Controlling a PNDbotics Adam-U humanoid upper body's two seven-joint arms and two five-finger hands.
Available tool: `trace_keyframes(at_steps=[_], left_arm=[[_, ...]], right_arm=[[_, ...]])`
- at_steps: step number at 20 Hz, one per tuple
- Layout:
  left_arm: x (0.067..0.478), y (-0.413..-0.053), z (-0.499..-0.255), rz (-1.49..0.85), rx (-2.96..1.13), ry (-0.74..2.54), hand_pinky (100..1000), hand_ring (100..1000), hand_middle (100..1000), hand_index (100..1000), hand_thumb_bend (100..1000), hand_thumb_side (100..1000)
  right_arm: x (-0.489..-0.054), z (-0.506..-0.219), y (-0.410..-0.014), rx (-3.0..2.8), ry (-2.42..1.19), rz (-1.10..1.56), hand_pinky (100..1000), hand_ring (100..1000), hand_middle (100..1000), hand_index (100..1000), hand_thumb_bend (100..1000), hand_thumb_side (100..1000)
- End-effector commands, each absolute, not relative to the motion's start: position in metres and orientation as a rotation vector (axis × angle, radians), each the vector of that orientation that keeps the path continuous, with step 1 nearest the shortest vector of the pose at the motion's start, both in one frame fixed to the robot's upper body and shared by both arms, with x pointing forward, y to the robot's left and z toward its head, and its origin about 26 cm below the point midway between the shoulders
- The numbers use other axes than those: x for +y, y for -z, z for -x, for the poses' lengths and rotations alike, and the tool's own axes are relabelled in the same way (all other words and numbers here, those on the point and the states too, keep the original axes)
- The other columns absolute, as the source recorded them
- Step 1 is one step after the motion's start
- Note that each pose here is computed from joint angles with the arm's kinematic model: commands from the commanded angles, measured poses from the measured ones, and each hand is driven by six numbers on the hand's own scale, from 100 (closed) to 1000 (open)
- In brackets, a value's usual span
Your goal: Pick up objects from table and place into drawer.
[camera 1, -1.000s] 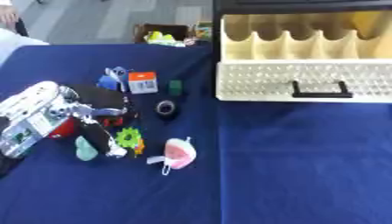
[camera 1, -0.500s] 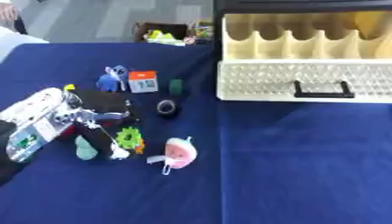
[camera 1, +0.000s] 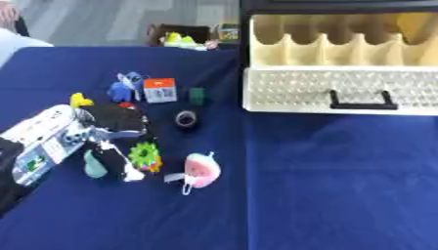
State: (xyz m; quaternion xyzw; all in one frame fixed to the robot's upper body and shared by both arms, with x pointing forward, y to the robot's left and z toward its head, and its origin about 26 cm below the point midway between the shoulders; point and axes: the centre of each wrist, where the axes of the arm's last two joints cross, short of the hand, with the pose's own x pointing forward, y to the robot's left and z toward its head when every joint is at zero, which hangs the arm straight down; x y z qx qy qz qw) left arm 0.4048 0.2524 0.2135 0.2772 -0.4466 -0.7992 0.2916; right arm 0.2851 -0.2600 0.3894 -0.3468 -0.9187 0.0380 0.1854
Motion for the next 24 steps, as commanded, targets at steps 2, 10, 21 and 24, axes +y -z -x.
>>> trace_keyframes(at_steps=[2, 10, 21, 24], left_arm=[[0.2575, -0.2206, -0.4058, -0.774, -1.195, 2.119, 249, 491, 614, 801, 296, 490], [0.2602, -0.2198, -0.4066, -0.774, -1.217, 2.067, 218, 504, 643, 779, 189, 400], [0.2610, -0.2172, -0.4078, -0.760, -1.237, 2.024, 158, 492, 626, 694, 102, 295], [0.2638, -0.2154, -0.4088, -0.762, -1.233, 1.996, 157, 500, 641, 678, 100, 294]], right_arm=[[-0.2615, -0.2790, -0.3980, -2.619, -0.088, 0.982, 556, 396, 325, 682, 100, 1000], [-0.2612, -0.2789, -0.3984, -2.623, -0.083, 0.974, 555, 396, 325, 676, 100, 1000], [-0.2612, -0.2788, -0.3988, -2.630, -0.069, 0.961, 552, 397, 326, 671, 100, 1000], [-0.2611, -0.2789, -0.3987, -2.628, -0.067, 0.959, 551, 396, 325, 669, 100, 1000]])
